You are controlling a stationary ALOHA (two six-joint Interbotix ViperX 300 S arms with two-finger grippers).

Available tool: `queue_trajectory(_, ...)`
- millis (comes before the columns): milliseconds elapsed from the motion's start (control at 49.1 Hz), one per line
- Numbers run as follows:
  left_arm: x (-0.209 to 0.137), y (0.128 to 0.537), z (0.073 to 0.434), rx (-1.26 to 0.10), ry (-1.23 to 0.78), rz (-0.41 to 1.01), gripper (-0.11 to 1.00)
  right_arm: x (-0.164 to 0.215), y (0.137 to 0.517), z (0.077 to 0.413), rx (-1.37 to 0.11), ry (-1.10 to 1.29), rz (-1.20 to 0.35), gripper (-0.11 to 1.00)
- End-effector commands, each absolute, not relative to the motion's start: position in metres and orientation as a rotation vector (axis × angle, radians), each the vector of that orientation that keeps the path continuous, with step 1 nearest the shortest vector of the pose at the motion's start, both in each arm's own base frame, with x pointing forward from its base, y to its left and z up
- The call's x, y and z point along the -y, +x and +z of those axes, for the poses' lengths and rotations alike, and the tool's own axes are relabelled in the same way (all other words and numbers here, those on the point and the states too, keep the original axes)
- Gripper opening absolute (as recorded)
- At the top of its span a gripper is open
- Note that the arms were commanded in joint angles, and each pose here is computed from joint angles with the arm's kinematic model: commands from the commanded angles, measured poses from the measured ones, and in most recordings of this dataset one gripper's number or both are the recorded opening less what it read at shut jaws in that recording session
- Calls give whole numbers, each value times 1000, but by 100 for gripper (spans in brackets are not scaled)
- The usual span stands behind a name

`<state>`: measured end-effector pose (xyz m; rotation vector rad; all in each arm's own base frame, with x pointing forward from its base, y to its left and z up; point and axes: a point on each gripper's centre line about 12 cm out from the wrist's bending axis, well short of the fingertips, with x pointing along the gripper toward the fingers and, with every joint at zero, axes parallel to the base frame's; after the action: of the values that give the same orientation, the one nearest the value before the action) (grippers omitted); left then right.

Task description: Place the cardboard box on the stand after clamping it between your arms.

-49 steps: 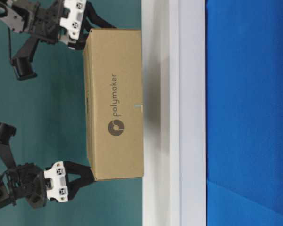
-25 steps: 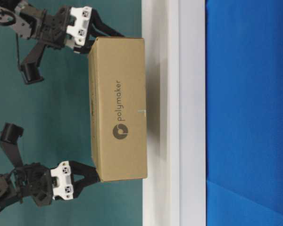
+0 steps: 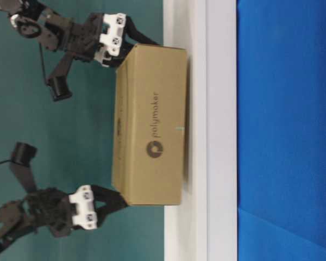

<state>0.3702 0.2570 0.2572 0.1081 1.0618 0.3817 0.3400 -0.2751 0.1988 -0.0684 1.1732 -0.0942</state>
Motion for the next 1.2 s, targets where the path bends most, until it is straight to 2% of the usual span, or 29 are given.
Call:
queue_trajectory(0,-247,395,273,-880,111,402,87,267,370,226,-1002,-61,-133,97)
queue_trajectory(163,-247,388,254,-886,101,407,87,267,366,216,-1024,-48,-129,97)
queue_trajectory(305,-254,380,250,-888,100,424,87,269,352,199,-1055,-19,-141,97)
queue_trajectory(509,-260,363,244,-912,83,446,87,283,331,194,-1056,-13,-194,96)
queue_trajectory(814,-253,333,249,-917,71,469,87,283,319,192,-1075,-13,-186,96)
queue_trajectory(1181,-254,290,257,-945,101,500,87,283,275,213,-1050,30,-277,96)
